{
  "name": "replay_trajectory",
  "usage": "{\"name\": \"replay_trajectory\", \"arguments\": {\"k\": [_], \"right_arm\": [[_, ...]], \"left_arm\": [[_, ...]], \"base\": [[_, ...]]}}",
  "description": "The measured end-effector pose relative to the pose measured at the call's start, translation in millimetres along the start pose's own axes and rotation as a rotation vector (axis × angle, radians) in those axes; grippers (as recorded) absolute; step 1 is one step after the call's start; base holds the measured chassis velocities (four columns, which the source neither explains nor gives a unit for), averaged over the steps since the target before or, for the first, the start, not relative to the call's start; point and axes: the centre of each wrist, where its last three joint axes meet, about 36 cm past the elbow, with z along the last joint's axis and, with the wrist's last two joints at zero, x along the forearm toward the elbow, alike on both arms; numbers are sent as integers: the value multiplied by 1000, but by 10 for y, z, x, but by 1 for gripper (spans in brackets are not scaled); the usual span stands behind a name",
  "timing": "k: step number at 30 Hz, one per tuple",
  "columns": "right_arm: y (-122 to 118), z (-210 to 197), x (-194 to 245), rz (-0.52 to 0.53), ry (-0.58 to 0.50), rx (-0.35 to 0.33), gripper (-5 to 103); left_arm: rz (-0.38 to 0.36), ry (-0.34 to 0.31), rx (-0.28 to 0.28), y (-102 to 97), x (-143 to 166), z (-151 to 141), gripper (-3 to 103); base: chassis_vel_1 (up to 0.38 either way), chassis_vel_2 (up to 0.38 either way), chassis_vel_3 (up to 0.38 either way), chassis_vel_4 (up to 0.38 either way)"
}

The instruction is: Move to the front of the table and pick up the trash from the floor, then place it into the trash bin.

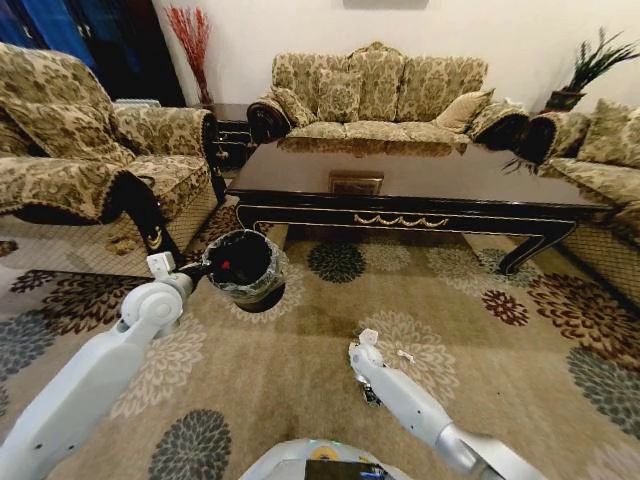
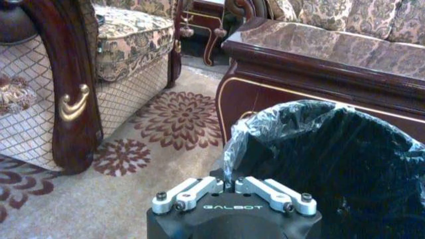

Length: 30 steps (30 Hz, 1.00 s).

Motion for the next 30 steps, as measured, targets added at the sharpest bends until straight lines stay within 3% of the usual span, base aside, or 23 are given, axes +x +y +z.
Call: {"name": "replay_trajectory", "arguments": {"k": [5, 7, 8, 10, 12, 14, 16, 17, 20, 21, 23, 24, 26, 28, 30], "right_arm": [[-94, -110, 142, -38, -82, 7, 18], [-173, -211, 231, -92, -169, 7, 10], [-217, -371, 346, -190, -284, -3, 7], [-227, -438, 388, -229, -331, -6, 3], [-168, -761, 607, -425, -549, -18, 1], [-130, -850, 672, -476, -598, -19, 0], [37, -1103, 885, -613, -706, -27, 0], [37, -1103, 885, -613, -706, -27, 0], [258, -1345, 1090, -776, -797, -16, 0], [258, -1345, 1090, -776, -797, -16, 0], [411, -1460, 1200, -871, -844, -2, 0], [596, -1543, 1323, -967, -881, 4, 0], [672, -1560, 1373, -999, -892, 3, 0], [1030, -1570, 1580, -1112, -924, -11, 0], [1168, -1562, 1665, -1149, -932, -15, 0]], "left_arm": [[3, 7, 1, -12, -6, 29, 3], [6, 15, 2, -24, -10, 68, 3], [10, 27, 3, -49, -13, 134, 3], [11, 32, 2, -60, -14, 160, 3], [19, 53, 0, -118, -23, 290, 3], [22, 60, 1, -138, -28, 327, 3], [29, 75, 6, -181, -46, 407, 3], [29, 75, 6, -181, -46, 407, 3], [31, 95, 14, -212, -92, 494, 3], [31, 95, 14, -212, -92, 494, 3], [33, 106, 23, -233, -128, 536, 3], [35, 115, 30, -253, -169, 573, 3], [36, 119, 33, -262, -190, 591, 3], [39, 137, 52, -304, -278, 660, 3], [42, 143, 62, -328, -314, 682, 3]], "base": [[0, 0, 0, 0], [0, 0, 0, 0], [0, 0, 0, 0], [0, 0, 0, 0], [0, 0, 0, 0], [0, 0, 0, 0], [0, 0, 0, 0], [0, 0, 0, 0], [0, 0, 0, 0], [0, 0, 0, 0], [0, 0, 0, 0], [0, 0, 0, 0], [0, 0, 0, 0], [0, 0, 0, 0], [0, 0, 0, 0]]}}
